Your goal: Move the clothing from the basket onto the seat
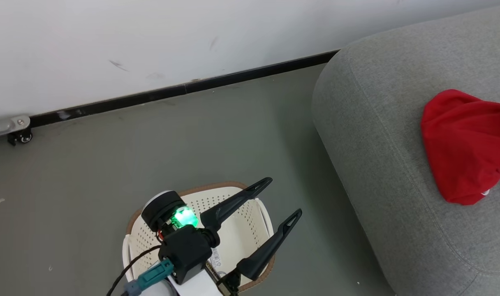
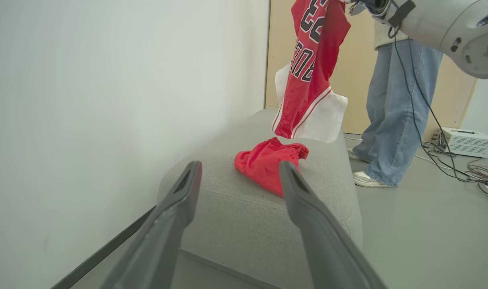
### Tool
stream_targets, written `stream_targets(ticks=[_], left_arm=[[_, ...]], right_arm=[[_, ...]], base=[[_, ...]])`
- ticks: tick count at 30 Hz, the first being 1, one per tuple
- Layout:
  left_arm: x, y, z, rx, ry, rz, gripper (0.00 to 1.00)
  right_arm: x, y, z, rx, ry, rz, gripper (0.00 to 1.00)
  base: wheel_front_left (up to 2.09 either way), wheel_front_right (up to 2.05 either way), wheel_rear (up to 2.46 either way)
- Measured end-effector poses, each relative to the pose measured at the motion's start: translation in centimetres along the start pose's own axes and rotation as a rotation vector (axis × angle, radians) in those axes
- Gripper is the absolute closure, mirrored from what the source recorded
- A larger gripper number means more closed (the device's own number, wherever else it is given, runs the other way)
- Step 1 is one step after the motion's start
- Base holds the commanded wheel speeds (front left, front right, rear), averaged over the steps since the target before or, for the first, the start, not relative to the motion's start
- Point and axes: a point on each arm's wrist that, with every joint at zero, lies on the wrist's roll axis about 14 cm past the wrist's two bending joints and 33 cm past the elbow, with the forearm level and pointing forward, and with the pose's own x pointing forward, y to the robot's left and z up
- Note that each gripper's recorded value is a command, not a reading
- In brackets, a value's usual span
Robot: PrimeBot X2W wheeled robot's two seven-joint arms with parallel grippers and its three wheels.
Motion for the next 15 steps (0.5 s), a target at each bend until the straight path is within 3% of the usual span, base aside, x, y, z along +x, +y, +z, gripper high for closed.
stream_targets(ticks=[7, 15], left_arm=[[0.2, 1.3, 0.3, 0.000, -0.018, 0.018, 0.00], [0.4, 2.5, -0.2, 0.000, -0.016, 0.025, 0.00]], right_arm=[[-0.7, 0.2, -7.6, 0.012, 0.181, -0.040, 1.00], [-2.6, 5.3, -15.1, 0.014, 0.342, 0.033, 1.00]], base=[[0.00, 0.00, 0.00], [0.00, 0.00, 0.00]])
